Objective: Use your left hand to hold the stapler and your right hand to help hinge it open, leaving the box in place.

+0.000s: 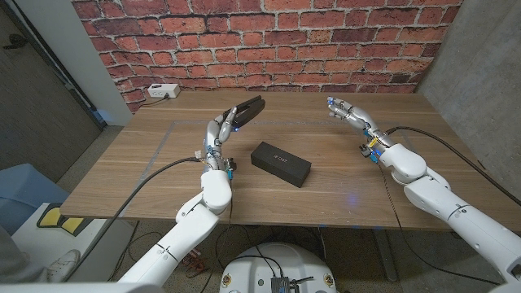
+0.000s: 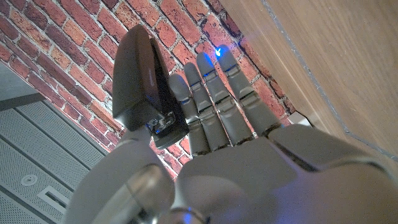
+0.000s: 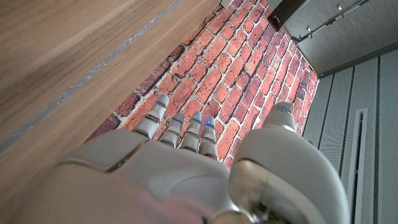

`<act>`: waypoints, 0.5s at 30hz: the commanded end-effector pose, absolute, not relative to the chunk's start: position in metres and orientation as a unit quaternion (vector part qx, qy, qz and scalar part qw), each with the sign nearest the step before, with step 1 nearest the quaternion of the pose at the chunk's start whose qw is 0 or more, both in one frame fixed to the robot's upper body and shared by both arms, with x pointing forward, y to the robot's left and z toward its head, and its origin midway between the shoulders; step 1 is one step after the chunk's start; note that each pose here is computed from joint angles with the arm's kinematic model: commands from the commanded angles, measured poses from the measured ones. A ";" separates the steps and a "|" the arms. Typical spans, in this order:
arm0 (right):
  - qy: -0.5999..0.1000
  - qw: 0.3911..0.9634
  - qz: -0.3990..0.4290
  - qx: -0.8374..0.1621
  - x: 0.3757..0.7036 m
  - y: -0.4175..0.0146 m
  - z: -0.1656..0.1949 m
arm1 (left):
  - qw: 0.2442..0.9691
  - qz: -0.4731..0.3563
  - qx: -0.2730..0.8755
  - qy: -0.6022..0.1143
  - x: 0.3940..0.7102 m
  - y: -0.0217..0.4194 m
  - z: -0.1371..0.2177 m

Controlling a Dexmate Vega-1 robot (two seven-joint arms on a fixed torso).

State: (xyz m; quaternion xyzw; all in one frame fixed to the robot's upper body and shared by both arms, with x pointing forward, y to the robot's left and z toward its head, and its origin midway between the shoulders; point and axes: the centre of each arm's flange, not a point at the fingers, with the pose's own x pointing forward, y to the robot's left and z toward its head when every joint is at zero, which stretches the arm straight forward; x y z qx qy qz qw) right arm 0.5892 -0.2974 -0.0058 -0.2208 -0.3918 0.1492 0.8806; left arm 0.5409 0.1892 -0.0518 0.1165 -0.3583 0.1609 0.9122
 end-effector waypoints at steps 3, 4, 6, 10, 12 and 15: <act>-0.442 0.847 0.130 -0.264 0.571 -0.286 0.000 | 0.925 0.116 0.102 -0.348 0.549 0.172 -0.053; -0.445 0.846 0.127 -0.264 0.569 -0.285 0.000 | 0.926 0.113 0.098 -0.347 0.549 0.170 -0.053; -0.452 0.844 0.119 -0.265 0.567 -0.282 -0.001 | 0.928 0.103 0.094 -0.344 0.551 0.167 -0.054; -0.458 0.838 0.110 -0.276 0.563 -0.278 -0.004 | 0.931 0.093 0.094 -0.341 0.554 0.161 -0.054; -0.465 0.836 0.104 -0.273 0.562 -0.276 -0.005 | 0.931 0.095 0.087 -0.341 0.554 0.159 -0.055; -0.473 0.831 0.101 -0.275 0.560 -0.272 -0.006 | 0.932 0.098 0.076 -0.341 0.555 0.156 -0.056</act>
